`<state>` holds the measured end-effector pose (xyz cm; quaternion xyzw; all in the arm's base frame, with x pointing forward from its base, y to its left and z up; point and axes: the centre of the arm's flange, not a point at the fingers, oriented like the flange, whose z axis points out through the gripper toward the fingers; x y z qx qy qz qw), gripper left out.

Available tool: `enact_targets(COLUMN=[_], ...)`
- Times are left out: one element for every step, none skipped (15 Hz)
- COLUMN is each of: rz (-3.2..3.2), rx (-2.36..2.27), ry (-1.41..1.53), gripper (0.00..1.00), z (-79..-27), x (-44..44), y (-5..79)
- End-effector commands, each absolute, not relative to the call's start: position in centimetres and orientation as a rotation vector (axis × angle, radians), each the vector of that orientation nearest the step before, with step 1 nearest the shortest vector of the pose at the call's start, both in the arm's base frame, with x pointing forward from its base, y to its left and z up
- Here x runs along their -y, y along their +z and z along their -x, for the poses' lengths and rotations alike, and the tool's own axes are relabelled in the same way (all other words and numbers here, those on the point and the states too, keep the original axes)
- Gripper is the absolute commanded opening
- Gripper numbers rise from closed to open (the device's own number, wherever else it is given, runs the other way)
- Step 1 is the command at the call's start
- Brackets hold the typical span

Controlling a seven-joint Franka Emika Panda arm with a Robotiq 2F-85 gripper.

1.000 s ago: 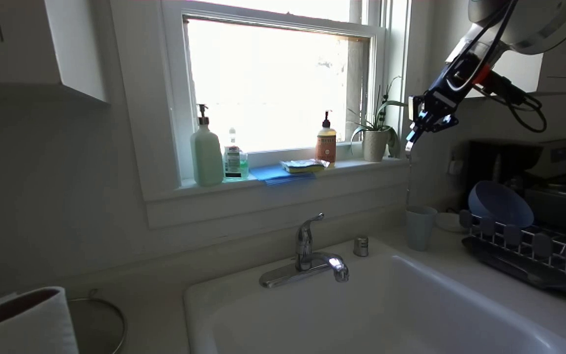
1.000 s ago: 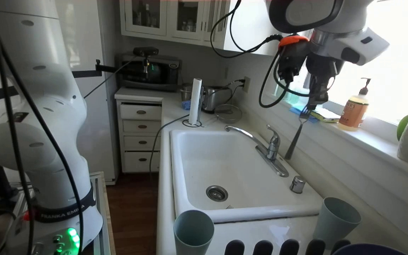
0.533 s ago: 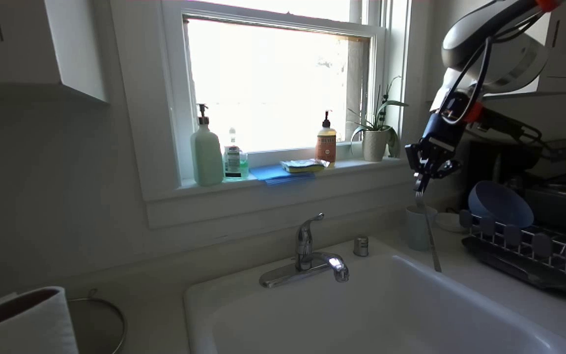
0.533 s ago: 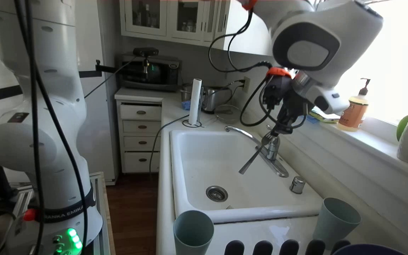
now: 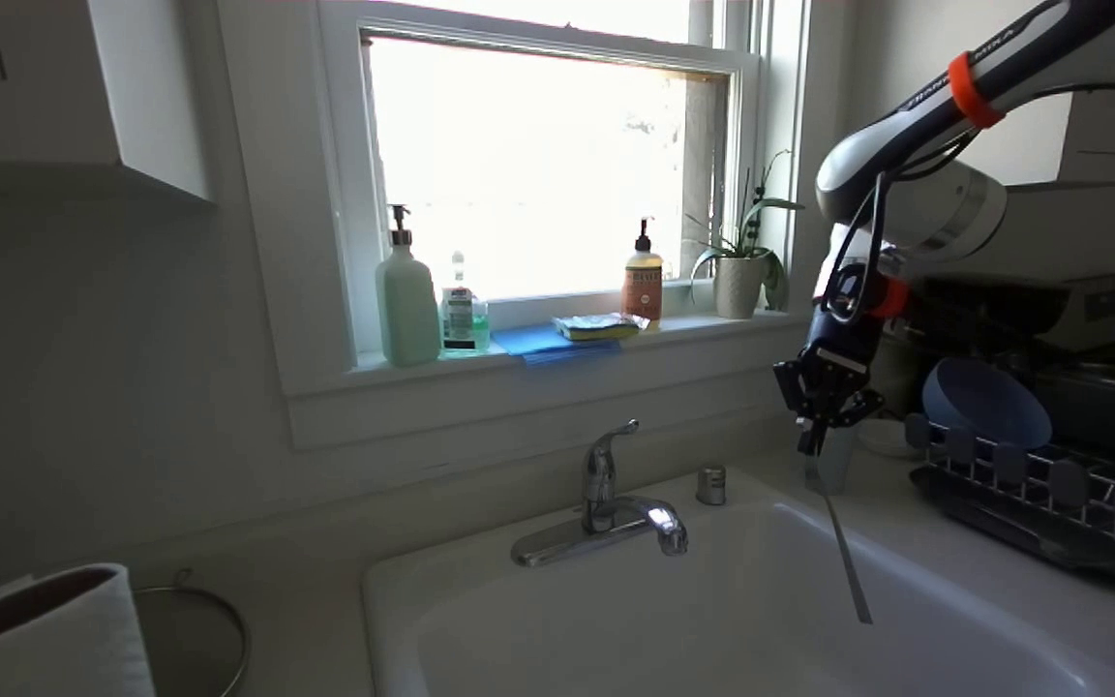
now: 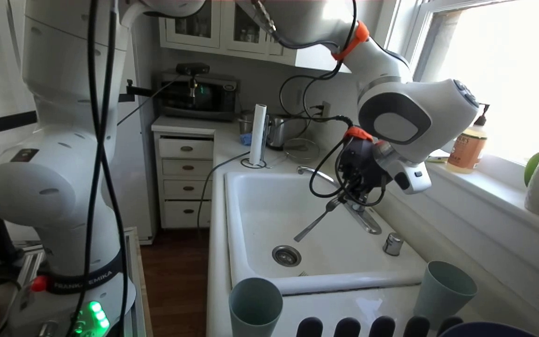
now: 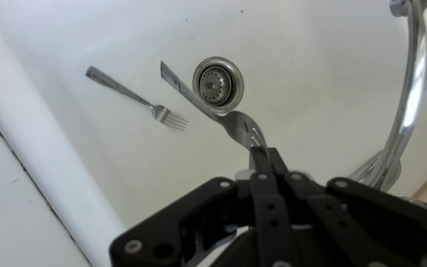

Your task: Remove the fork from the grey cup and put it in the sink, then pick another fork from the sink and put it in the grey cup

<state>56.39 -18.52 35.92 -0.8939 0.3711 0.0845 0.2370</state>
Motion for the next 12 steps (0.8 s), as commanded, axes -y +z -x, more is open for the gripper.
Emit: enact_targets(rz=[2.45, 2.45, 2.45, 2.45, 2.45, 2.451, 2.452, 2.449, 2.443, 2.439, 2.428, 2.428], rx=[-1.018, -1.018, -1.018, -1.017, -1.017, -0.984, -0.965, -0.946, -0.929, -0.92, -0.923, -0.921], ry=[0.231, 0.227, 0.222, 0.221, 0.22, 0.251, 0.275, 0.303, 0.333, 0.358, 0.392, 0.419], gripper=[0.03, 0.03, 0.03, 0.03, 0.01, 0.01, 0.01, 0.01, 0.01, 0.01, 0.01, 0.01], z=[-56.4, -56.4, -56.3, -56.3, -56.3, -57.2, -57.7, -58.0, -58.2, -58.5, -58.6, -59.0], x=[18.6, 18.6, 18.6, 18.7, 18.6, 17.9, 17.2, 16.5, 15.9, 15.3, 14.8, 14.4], y=[35.9, 36.1, 36.3, 36.4, 36.4, 35.2, 33.9, 32.4, 31.1, 29.7, 28.1, 26.8])
